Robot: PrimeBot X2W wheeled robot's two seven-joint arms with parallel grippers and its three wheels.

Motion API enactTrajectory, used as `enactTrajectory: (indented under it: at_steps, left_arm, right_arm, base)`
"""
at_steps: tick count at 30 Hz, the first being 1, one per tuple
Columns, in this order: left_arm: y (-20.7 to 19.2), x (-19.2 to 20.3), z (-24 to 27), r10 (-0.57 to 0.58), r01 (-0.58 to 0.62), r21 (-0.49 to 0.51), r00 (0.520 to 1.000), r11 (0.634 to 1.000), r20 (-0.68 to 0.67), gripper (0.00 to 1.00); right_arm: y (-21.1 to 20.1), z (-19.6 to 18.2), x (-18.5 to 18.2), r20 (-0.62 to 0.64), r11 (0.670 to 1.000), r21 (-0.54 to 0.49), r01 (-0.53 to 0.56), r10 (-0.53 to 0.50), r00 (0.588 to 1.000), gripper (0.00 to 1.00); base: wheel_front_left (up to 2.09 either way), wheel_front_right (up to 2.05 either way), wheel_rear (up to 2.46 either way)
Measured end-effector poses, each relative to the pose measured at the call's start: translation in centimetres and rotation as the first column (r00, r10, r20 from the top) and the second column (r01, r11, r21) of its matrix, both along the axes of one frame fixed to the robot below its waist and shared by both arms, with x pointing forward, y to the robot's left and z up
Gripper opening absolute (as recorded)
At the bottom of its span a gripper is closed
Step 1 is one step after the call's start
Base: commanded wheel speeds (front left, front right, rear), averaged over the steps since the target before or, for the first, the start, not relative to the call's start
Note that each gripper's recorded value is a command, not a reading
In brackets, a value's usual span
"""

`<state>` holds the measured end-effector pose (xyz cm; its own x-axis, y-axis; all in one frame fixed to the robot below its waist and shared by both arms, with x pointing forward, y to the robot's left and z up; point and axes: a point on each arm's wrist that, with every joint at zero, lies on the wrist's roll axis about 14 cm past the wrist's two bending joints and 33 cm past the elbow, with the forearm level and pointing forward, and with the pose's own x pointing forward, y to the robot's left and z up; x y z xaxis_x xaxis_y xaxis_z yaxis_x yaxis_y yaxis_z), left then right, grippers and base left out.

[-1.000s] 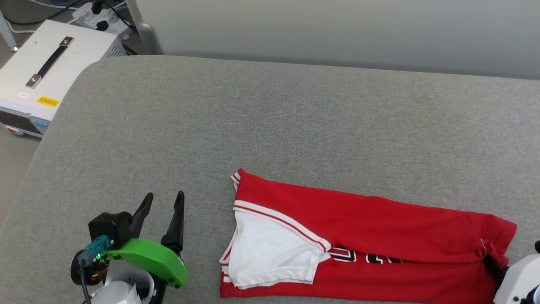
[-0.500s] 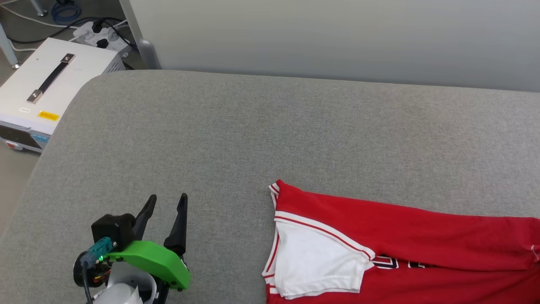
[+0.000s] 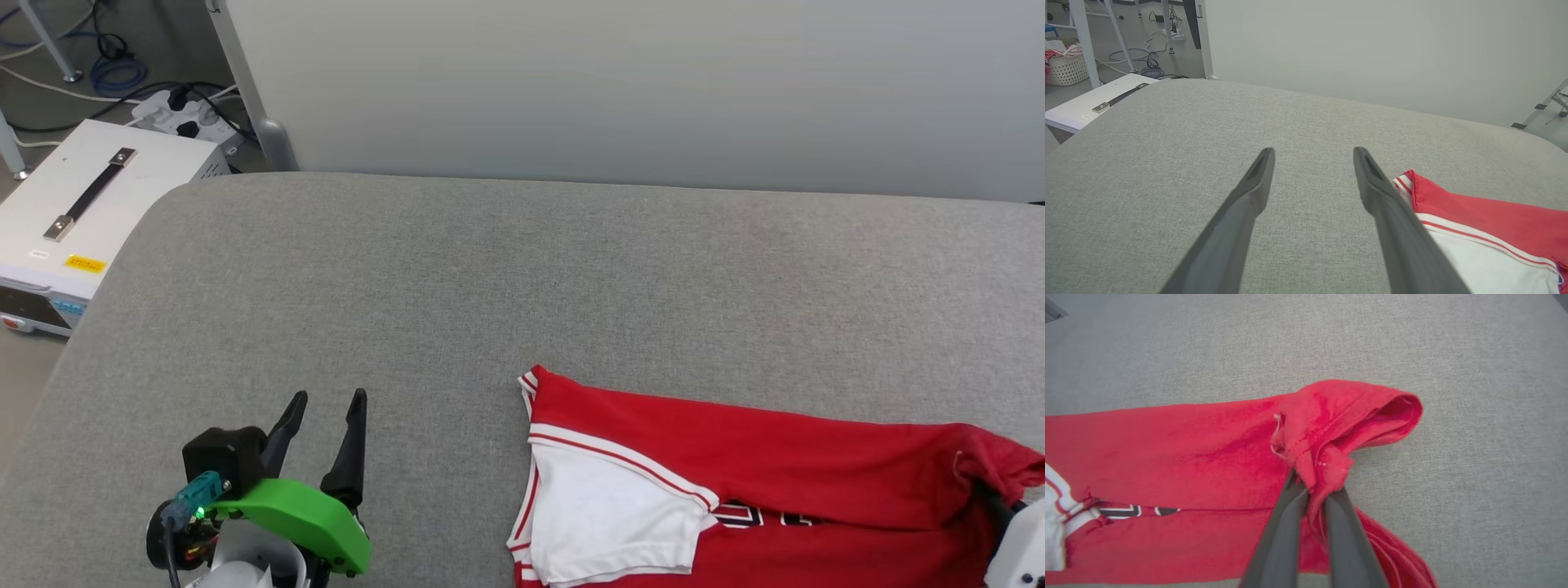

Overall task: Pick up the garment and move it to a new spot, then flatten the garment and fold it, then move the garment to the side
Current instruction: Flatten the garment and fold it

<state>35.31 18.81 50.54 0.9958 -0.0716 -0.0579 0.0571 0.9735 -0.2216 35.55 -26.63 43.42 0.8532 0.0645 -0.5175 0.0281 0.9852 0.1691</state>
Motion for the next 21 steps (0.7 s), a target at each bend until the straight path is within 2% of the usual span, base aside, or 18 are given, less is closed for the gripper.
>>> enactTrajectory:
  at_steps: [4, 8, 15, 21]
  left_arm:
    - [0.0, -0.1, 0.3, 0.001, -0.001, -0.004, 1.000, 1.000, 0.009, 1.00]
    - [0.1, -0.2, 0.3, 0.009, -0.009, -0.010, 1.000, 1.000, 0.008, 1.00]
    - [0.5, -0.4, -0.3, 0.033, -0.034, -0.024, 0.999, 0.999, -0.010, 1.00]
    - [1.4, -0.9, -0.7, 0.063, -0.064, -0.026, 0.998, 0.998, -0.021, 1.00]
  right_arm:
    - [3.2, 1.2, 0.0, 0.028, 0.997, 0.038, -0.068, 0.067, 0.997, 0.00]
    - [7.8, 2.1, 0.1, 0.042, 0.980, 0.137, -0.146, 0.141, 0.989, 0.00]
    - [16.3, 3.3, -0.1, 0.052, 0.910, 0.303, -0.283, 0.281, 0.958, 0.00]
    - [22.1, 4.7, 0.2, 0.085, 0.843, 0.352, -0.407, 0.404, 0.911, 0.00]
  base:
    - [0.00, 0.00, 0.00]
    - [0.00, 0.00, 0.00]
    - [0.00, 0.00, 0.00]
    - [0.00, 0.00, 0.00]
